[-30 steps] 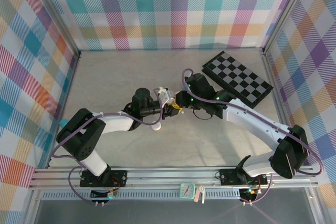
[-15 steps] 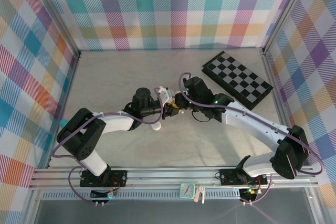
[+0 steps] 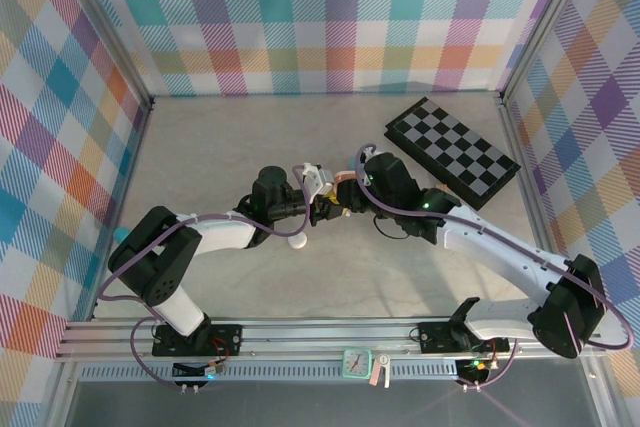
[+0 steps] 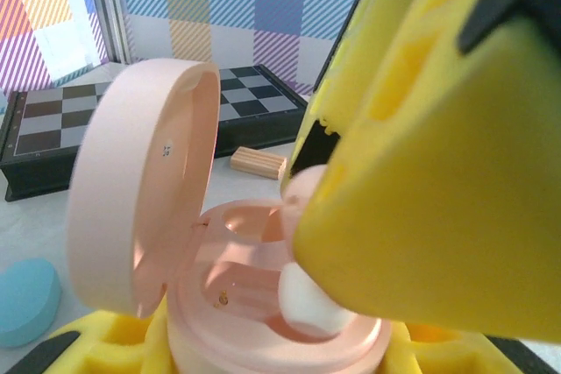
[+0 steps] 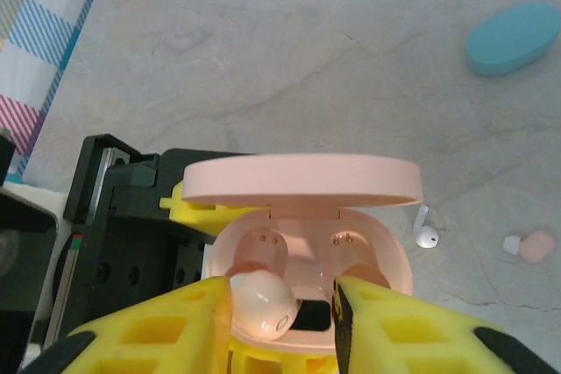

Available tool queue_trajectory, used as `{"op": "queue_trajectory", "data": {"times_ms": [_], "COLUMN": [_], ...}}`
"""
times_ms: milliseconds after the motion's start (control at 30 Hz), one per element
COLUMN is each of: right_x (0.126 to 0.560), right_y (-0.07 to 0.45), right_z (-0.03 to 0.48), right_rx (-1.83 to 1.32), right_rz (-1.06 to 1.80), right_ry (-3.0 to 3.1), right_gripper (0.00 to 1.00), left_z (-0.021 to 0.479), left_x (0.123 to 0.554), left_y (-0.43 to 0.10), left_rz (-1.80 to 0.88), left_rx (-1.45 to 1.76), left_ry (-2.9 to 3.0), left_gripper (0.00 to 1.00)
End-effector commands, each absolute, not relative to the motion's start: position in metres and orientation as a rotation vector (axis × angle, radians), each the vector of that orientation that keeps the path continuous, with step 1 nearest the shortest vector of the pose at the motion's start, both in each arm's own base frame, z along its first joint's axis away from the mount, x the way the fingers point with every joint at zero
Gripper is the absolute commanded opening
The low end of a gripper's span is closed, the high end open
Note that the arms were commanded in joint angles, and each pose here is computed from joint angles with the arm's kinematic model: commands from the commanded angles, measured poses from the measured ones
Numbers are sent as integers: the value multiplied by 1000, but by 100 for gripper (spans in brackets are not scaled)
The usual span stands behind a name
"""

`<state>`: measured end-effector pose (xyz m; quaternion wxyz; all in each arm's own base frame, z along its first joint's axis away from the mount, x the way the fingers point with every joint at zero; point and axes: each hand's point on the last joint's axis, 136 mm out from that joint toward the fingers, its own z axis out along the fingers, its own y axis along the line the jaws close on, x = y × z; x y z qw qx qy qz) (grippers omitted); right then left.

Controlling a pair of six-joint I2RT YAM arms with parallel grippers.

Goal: Insert the wireless bluetooth earbuds into the charging case

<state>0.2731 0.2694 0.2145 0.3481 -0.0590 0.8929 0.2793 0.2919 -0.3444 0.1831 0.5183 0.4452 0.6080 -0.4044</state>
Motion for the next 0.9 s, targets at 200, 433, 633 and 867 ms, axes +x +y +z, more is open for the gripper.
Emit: {"op": "queue_trajectory", "data": {"times_ms": [200,433,633,867], "right_x": [271,275,278,278], "right_y": [277,279,278,275], "right_z": [231,230,228,230], "right_rx": [-175,-166,-151,-133], "right_rz": [814,804,790,790], "right_ry": [2245,2259,2268,2288], "right_gripper": [39,38,28,20], "left_z": [204,203,205,204], "left_x": [291,290,289,289], "left_y": [-352,-352,-352,-352], "left_rz": [-987,-988,-990,-989], "left_rx": [1074,1075,1076,1080], "left_ry": [1363,1359,1352,1353], "left_gripper": [34,34,34,34]}}
